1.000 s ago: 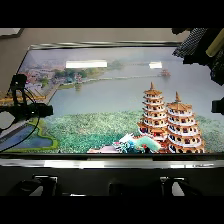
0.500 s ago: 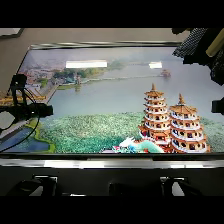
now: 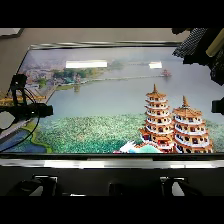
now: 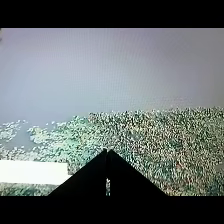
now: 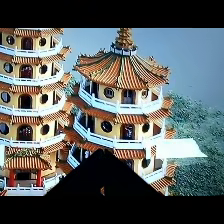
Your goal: Fold the clothes and pants, and hang the long-sleeved shirts on hangers.
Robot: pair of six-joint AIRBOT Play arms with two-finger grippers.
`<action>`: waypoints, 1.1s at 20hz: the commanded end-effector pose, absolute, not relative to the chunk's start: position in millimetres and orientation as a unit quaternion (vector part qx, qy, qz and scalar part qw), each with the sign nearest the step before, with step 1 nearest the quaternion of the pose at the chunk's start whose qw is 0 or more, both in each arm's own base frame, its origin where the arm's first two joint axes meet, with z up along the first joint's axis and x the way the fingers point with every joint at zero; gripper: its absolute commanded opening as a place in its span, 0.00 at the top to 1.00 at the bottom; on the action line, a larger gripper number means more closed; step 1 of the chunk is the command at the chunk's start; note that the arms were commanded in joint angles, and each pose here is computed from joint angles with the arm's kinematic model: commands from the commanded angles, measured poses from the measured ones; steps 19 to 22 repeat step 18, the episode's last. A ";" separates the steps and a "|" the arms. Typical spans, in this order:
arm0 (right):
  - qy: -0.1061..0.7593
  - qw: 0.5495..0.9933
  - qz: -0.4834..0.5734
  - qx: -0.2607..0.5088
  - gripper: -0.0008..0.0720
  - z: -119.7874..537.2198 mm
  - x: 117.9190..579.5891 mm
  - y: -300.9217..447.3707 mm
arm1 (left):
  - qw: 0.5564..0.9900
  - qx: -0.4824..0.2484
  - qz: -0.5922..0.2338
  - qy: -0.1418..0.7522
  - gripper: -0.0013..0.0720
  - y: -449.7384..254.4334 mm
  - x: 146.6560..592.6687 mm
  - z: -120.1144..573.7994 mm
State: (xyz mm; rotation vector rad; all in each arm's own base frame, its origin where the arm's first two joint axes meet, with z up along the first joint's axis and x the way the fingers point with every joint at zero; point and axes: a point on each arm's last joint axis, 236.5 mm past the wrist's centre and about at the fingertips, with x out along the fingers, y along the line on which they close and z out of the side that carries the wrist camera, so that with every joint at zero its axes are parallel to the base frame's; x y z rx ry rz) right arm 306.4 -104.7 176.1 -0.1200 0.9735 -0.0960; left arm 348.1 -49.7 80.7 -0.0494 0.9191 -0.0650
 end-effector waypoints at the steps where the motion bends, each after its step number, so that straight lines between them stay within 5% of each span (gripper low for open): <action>1: 0.467 0.881 -0.047 -0.058 0.96 176.8 306.3 -104.9 | 0.896 -0.024 -0.031 0.443 0.96 -49.3 348.0 80.8; 22: 0.467 0.881 -0.047 -0.058 0.96 176.8 306.3 -104.9 | 0.896 -0.024 -0.031 0.443 0.96 -49.4 348.1 80.9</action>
